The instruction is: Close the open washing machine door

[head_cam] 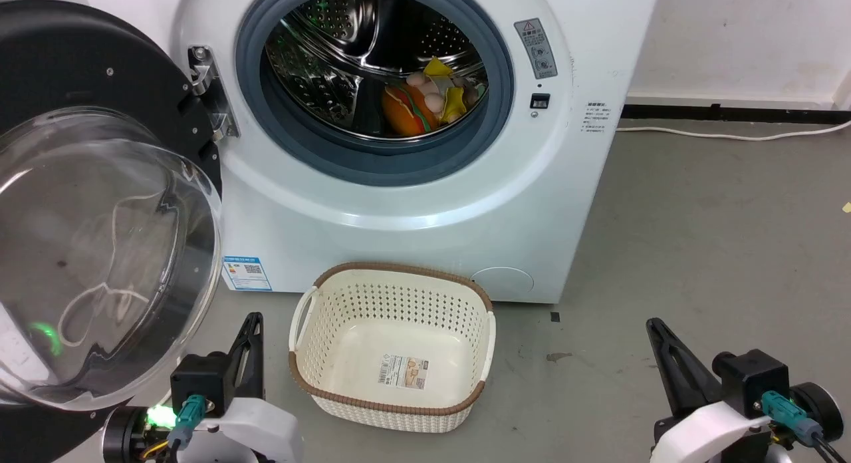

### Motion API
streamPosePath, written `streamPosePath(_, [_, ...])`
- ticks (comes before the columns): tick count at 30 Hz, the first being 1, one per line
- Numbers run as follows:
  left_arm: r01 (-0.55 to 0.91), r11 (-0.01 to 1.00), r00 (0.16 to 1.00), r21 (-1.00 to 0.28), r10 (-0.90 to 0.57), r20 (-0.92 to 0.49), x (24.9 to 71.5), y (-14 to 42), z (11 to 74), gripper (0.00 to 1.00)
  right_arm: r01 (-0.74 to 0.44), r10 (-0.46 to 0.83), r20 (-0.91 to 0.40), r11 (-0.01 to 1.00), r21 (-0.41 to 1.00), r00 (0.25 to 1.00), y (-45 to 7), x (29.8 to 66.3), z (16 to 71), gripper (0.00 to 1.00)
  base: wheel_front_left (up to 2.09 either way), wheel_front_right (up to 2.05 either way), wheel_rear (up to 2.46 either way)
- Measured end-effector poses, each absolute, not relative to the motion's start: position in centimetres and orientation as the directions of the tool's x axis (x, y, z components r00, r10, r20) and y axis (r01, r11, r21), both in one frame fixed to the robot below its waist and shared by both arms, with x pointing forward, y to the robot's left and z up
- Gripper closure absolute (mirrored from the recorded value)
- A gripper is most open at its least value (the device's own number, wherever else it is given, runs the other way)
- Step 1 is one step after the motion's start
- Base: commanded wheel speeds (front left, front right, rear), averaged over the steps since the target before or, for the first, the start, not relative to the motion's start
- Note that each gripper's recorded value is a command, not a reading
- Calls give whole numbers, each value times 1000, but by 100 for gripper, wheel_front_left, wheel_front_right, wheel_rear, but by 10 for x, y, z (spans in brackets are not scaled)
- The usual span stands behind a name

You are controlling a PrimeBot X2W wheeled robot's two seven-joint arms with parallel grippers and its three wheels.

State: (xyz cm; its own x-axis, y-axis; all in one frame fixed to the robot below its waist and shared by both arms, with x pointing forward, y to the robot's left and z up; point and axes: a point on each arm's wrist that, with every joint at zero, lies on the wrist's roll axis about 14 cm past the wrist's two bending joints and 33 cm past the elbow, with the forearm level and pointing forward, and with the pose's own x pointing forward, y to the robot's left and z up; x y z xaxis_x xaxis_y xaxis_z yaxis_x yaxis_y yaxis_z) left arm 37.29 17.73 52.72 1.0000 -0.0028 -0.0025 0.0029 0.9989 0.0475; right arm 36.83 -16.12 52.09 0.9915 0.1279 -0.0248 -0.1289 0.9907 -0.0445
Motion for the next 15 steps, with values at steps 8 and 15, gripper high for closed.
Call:
streamPosePath(8, [2,999,1000,48,-2,-3,373,177,527,100,-129,128,-25,991,-44,991,-161,368,521,100,0,0,0])
streamPosePath(15, [3,999,1000,48,-3,-2,373,177,527,100,-129,128,-25,991,-45,991,-161,368,521,100,0,0,0])
